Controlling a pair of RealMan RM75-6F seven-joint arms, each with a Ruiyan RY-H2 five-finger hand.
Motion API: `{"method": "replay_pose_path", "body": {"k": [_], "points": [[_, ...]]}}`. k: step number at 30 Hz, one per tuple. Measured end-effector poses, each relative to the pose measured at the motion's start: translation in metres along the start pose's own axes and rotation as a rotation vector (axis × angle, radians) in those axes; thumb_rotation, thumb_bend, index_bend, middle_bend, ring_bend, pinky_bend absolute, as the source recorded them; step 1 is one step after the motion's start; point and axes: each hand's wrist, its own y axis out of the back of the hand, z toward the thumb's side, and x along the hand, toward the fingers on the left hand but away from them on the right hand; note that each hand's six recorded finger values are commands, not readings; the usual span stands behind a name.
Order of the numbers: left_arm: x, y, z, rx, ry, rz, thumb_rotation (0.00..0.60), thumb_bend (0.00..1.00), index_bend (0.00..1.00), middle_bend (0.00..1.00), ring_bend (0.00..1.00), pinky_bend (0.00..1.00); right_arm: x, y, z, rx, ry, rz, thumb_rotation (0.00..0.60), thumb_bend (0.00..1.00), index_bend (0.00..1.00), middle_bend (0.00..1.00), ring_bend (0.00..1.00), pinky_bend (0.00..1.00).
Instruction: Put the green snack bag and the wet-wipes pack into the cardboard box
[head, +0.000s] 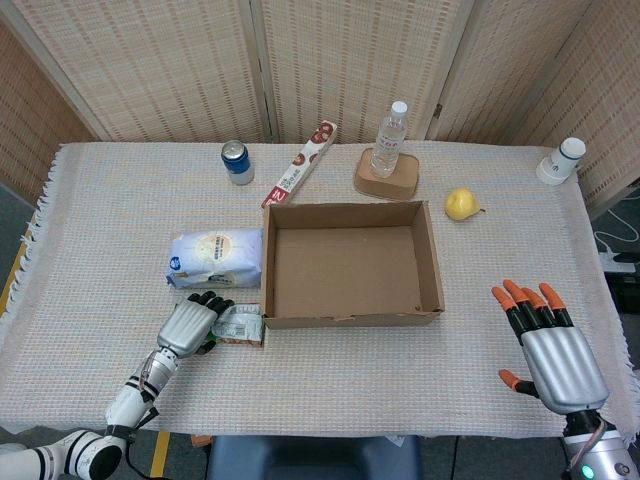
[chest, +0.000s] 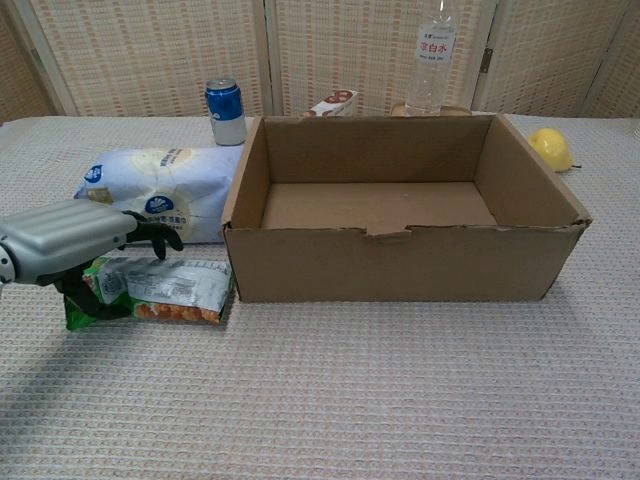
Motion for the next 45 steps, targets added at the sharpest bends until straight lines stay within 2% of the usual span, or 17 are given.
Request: {"method": "replay_pose_path", "body": {"k": [5, 8, 14, 19, 25, 30, 34, 40, 41, 45], "points": [[0.005, -0.005, 0.000, -0.010, 0.010, 0.004, 0.600, 0.29, 0.36, 0.42, 0.33, 0.45, -0.001, 0.000, -0.001, 0.001, -0.006, 0.002, 0.600, 0.02, 0.06, 0.03, 0.00, 0.00], [0.005, -0.007, -0.003, -0.013, 0.018, 0.006, 0.600, 0.33, 0.51, 0.58, 0.48, 0.58, -0.001, 0.000, -0.002, 0.001, -0.007, 0.002, 0.600, 0.02, 0.06, 0.03, 0.00, 0.00], [0.000, -0.006, -0.006, -0.016, 0.023, 0.032, 0.600, 0.41, 0.73, 0.82, 0.70, 0.78, -0.001, 0.001, -0.002, 0.000, -0.007, -0.001, 0.600, 0.02, 0.07, 0.03, 0.00, 0.00], [-0.008, 0.001, -0.008, -0.019, 0.016, 0.051, 0.600, 0.44, 0.78, 0.89, 0.76, 0.84, -0.001, 0.002, -0.002, -0.002, -0.004, -0.004, 0.600, 0.02, 0.07, 0.03, 0.00, 0.00], [-0.025, 0.017, -0.011, -0.028, 0.010, 0.053, 0.600, 0.46, 0.79, 0.92, 0.79, 0.87, 0.001, 0.003, -0.002, -0.005, -0.002, -0.006, 0.600, 0.02, 0.07, 0.03, 0.00, 0.00], [-0.045, 0.046, -0.020, -0.008, 0.019, 0.081, 0.600, 0.46, 0.79, 0.93, 0.80, 0.87, 0.002, 0.003, -0.002, -0.008, 0.001, -0.006, 0.600, 0.02, 0.07, 0.03, 0.00, 0.00], [-0.057, 0.077, -0.031, 0.053, 0.036, 0.106, 0.600, 0.46, 0.80, 0.93, 0.81, 0.89, 0.002, 0.003, -0.001, -0.007, 0.006, -0.005, 0.600, 0.02, 0.06, 0.03, 0.00, 0.00], [-0.059, 0.146, -0.042, 0.197, 0.063, 0.157, 0.600, 0.46, 0.80, 0.93, 0.81, 0.89, 0.002, 0.004, 0.000, -0.005, 0.006, -0.011, 0.600, 0.02, 0.06, 0.03, 0.00, 0.00], [-0.056, 0.161, -0.039, 0.220, 0.060, 0.175, 0.600, 0.46, 0.80, 0.93, 0.81, 0.89, 0.002, 0.004, -0.001, -0.005, 0.004, -0.012, 0.600, 0.02, 0.06, 0.03, 0.00, 0.00], [-0.041, 0.197, -0.016, 0.304, 0.010, 0.232, 0.600, 0.47, 0.80, 0.93, 0.81, 0.89, 0.001, 0.003, -0.002, 0.002, -0.005, -0.011, 0.600, 0.02, 0.06, 0.03, 0.00, 0.00]]}}
